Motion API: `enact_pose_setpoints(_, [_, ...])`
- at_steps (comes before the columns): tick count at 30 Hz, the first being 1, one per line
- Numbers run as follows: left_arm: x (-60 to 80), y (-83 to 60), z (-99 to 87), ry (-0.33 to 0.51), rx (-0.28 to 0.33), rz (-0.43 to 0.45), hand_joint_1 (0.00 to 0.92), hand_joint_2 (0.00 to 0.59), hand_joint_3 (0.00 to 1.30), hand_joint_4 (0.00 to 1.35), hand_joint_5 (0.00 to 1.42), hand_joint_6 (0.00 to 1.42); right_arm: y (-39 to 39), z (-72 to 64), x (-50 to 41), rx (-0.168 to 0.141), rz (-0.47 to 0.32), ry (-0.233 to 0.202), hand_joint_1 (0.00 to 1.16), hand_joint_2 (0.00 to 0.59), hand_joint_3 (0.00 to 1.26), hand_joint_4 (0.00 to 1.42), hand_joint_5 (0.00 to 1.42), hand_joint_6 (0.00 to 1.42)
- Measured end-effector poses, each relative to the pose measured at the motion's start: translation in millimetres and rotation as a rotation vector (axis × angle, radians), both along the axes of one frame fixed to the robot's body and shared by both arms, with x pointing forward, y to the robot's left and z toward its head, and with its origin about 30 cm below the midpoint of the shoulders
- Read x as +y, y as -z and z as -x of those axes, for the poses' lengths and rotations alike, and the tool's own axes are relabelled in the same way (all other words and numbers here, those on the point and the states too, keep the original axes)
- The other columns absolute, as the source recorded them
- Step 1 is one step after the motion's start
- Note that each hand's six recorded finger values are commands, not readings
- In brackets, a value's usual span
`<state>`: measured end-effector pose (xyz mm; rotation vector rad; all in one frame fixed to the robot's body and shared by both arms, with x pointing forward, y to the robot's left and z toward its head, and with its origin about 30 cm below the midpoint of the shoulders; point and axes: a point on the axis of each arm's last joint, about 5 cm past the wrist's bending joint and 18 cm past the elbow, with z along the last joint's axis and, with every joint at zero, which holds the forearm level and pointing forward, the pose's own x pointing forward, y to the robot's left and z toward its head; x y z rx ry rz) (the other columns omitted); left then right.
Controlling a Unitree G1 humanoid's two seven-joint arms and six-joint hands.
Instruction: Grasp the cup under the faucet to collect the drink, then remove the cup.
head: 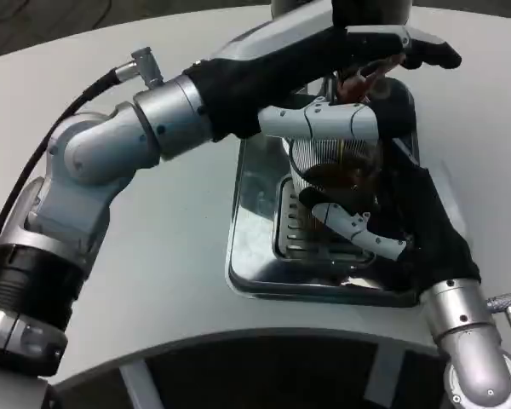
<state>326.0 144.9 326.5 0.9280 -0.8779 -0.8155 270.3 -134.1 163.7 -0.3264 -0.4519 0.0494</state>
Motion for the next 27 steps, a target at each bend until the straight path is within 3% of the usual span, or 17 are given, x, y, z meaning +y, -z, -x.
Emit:
enact_pose_setpoints(20, [0.9,0.7,3.2,-0.006,0.002,-0.001,0.0,0.129,0.26,0.21,0.22,0.11,5.3,3.1,19.2,-0.023,-0.037,0.039,0.8,0.219,0.34,0.42,0.48,0.27])
enact_pose_setpoints(27, [0.9,2.2,4.6,-0.006,0.003,0.004,0.0,0.13,0.26,0.22,0.22,0.11,9.1,5.9,20.3,-0.033,-0.049,0.071,0.82,0.226,0.4,0.5,0.58,0.35])
